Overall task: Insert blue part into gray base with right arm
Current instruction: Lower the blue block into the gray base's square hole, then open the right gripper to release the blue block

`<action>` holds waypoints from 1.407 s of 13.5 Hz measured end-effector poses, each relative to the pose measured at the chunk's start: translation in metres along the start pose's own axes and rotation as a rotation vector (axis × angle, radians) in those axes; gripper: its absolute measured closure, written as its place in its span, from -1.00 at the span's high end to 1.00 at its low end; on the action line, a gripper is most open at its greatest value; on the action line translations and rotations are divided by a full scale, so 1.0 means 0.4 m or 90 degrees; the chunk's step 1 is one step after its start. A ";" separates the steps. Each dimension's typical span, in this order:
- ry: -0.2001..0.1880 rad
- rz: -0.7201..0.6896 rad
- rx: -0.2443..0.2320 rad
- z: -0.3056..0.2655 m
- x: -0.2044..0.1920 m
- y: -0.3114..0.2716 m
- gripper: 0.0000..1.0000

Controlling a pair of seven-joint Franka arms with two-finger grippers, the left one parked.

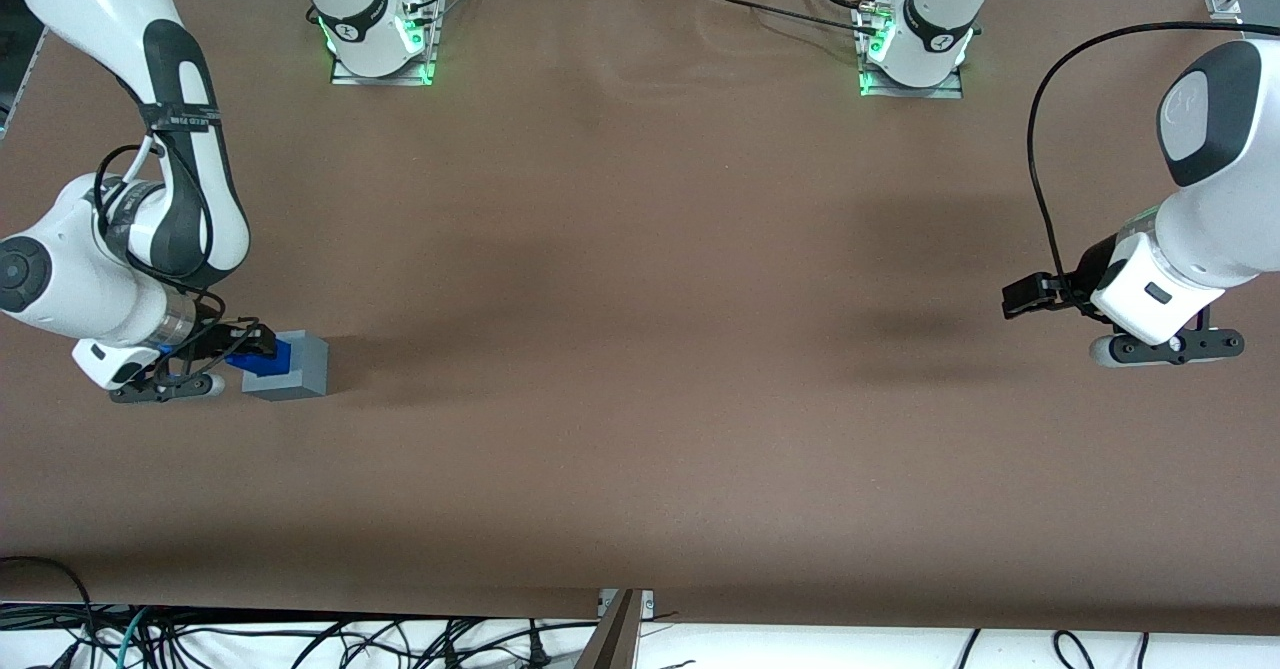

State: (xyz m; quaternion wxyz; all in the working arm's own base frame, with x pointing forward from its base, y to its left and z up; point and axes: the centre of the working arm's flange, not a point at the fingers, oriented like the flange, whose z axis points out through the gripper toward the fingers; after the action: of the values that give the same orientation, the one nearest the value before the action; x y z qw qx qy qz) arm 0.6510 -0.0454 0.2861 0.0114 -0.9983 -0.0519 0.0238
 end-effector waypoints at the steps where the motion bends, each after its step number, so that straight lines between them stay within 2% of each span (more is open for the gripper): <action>1: -0.002 0.000 0.001 0.001 0.000 -0.001 0.01; 5: -0.003 0.000 0.000 0.001 0.001 -0.001 0.01; 6: -0.007 0.000 0.000 0.012 -0.001 0.000 0.13; 7: -0.012 0.000 -0.003 0.031 0.001 0.001 0.35; 9: -0.005 -0.006 -0.008 0.033 0.019 -0.007 0.81; 10: 0.003 -0.009 -0.009 0.017 0.029 -0.013 0.97; 14: 0.015 -0.023 0.006 -0.092 0.040 -0.047 1.00; 17: 0.028 -0.036 0.025 -0.250 0.012 -0.081 1.00; 19: 0.032 -0.024 0.027 -0.365 -0.025 -0.107 1.00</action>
State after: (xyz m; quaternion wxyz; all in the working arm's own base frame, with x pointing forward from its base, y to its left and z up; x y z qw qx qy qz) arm 0.6439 -0.0070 0.4333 0.0340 -0.9969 -0.0703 -0.0003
